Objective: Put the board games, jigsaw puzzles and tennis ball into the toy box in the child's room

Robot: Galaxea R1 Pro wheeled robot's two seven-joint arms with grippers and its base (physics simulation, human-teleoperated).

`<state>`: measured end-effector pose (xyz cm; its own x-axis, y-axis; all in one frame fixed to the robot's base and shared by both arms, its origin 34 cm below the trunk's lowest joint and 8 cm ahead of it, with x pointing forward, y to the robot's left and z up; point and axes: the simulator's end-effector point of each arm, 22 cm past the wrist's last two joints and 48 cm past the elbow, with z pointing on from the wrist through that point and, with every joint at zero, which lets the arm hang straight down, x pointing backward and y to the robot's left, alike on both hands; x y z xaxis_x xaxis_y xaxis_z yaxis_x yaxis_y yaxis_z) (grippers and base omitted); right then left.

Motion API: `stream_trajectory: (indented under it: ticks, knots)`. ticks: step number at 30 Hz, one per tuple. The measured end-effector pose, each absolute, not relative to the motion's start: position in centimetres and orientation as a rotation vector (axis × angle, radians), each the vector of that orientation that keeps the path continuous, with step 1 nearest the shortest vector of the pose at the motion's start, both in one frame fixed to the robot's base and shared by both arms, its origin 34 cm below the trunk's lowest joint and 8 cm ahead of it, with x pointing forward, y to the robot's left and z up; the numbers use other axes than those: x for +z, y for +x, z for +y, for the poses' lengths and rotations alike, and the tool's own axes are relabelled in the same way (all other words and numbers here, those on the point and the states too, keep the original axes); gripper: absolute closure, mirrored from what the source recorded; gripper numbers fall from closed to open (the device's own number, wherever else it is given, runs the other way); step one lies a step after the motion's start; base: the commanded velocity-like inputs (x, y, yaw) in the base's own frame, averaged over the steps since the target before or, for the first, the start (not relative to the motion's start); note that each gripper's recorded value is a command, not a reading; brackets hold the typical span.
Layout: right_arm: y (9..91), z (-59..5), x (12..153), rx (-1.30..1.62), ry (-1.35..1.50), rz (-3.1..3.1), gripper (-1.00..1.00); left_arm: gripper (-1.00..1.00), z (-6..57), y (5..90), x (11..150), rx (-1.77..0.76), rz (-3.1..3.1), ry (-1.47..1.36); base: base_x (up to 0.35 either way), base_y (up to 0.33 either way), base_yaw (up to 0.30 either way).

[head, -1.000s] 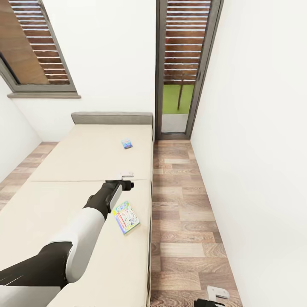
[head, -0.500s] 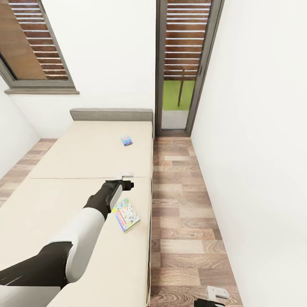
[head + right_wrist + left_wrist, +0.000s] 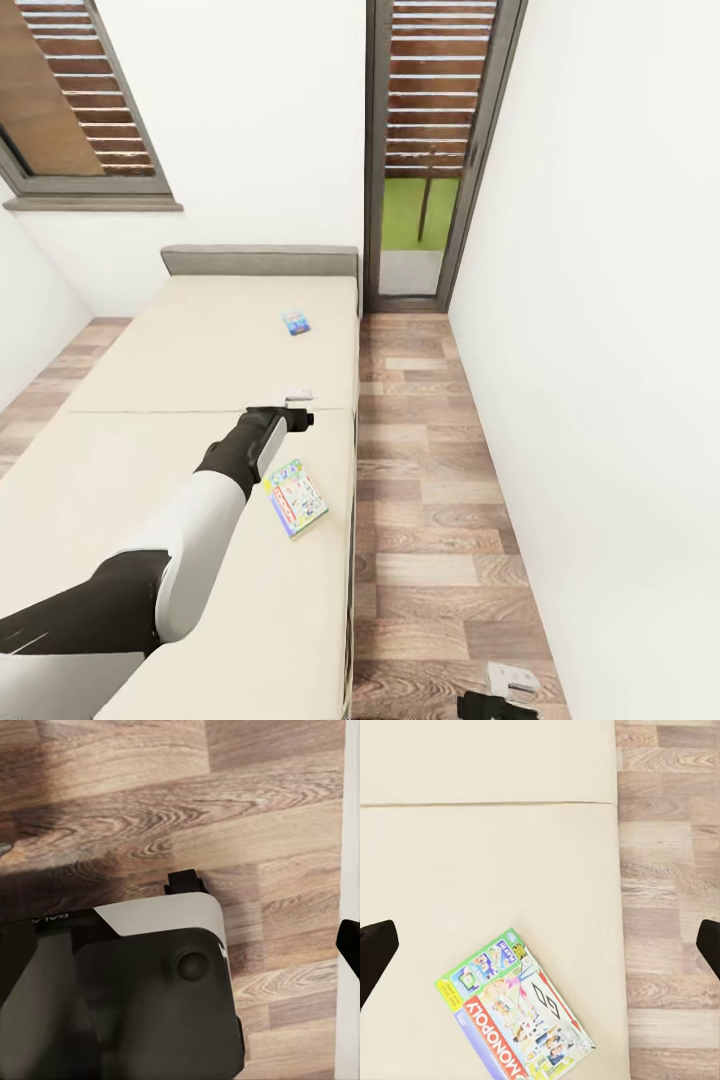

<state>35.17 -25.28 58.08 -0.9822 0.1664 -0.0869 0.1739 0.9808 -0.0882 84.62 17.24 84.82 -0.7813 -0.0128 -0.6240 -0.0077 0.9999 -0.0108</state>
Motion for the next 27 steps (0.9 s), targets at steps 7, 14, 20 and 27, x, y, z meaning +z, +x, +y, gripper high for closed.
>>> stream_trajectory:
  ticks: [7, 14, 20, 27]
  knots:
    - [39.5, -25.4, 58.5, -0.126, 0.256, 3.066, -1.00, -1.00, 17.2, 86.1, 85.9, -0.010, 2.463, -0.012, 0.000, 0.000, 0.000]
    - [43.8, -25.4, 59.4, -0.093, 0.328, 3.039, -1.00, -1.00, 17.2, 86.7, 86.0, -0.010, 2.476, -0.010, 0.000, 0.000, 0.000]
    - [44.1, -25.9, 59.4, -0.086, 0.402, 3.035, -1.00, -1.00, 17.2, 86.6, 85.3, -0.011, 2.487, -0.009, 0.000, 0.000, 0.000]
    - [43.9, -26.5, 59.0, -0.096, 0.426, 3.040, -1.00, -1.00, 17.1, 86.2, 84.2, -0.010, 2.509, -0.002, 0.000, 0.000, 0.000]
